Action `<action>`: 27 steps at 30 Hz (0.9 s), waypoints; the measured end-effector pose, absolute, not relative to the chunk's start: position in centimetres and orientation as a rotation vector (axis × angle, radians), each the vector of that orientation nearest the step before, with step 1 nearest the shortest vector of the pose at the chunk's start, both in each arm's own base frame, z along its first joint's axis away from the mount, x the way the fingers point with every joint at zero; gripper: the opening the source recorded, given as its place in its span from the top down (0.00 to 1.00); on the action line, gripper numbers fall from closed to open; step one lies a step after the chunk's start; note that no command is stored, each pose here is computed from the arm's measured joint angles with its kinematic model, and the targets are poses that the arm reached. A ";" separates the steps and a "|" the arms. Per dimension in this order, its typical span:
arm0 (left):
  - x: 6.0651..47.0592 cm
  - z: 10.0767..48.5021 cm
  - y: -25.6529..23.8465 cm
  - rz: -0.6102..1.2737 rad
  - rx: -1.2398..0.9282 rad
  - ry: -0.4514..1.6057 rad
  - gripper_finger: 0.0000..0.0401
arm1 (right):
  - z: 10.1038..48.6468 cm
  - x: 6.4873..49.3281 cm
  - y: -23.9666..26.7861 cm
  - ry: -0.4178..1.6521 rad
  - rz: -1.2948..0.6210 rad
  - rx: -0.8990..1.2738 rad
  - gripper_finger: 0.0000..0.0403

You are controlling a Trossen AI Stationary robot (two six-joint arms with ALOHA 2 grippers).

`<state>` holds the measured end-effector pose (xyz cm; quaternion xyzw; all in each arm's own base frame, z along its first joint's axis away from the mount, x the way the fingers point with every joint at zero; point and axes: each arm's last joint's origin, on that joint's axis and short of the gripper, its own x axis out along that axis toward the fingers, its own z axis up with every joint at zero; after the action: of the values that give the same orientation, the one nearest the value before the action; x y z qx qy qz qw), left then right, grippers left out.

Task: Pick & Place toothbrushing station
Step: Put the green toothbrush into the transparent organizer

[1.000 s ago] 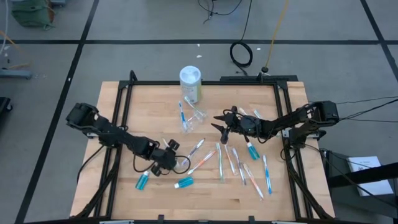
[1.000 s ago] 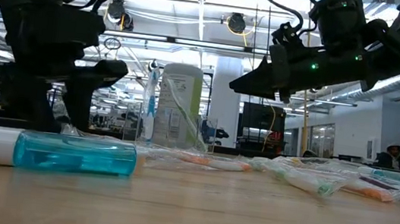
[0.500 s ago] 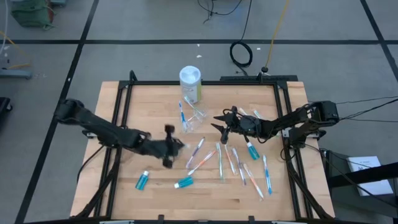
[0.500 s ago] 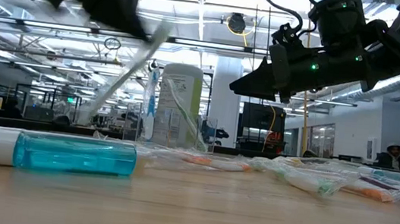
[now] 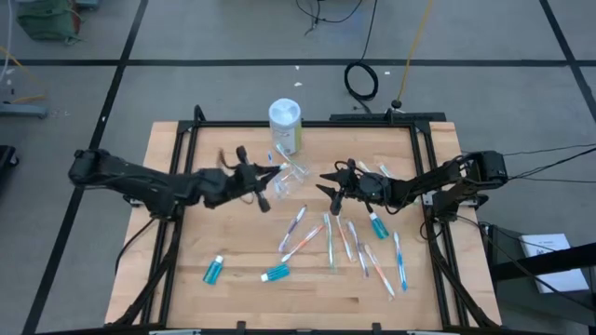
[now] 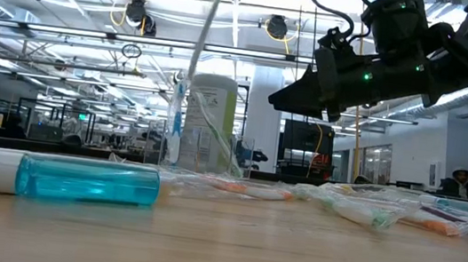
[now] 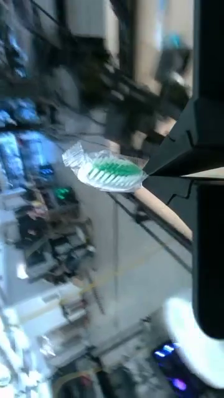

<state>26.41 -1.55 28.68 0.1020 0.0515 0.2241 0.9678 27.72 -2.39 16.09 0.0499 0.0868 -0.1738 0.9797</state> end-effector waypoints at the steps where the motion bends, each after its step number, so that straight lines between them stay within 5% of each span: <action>1: 26.5 27.5 -1.1 0.480 0.192 0.138 0.99 | 16.1 27.7 -2.4 0.173 -0.350 0.105 0.60; 14: 27.9 18.8 0.8 0.823 -0.180 0.163 0.96 | 15.9 27.7 -2.4 0.189 -0.355 0.127 0.60; 27: 27.0 17.1 0.7 0.922 -0.107 0.322 0.80 | 15.8 27.7 -2.4 0.186 -0.353 0.209 0.60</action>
<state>26.98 0.70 17.07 -0.0515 0.1545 0.4426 0.8818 27.66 -2.36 15.80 0.1034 0.0922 -0.1751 0.9748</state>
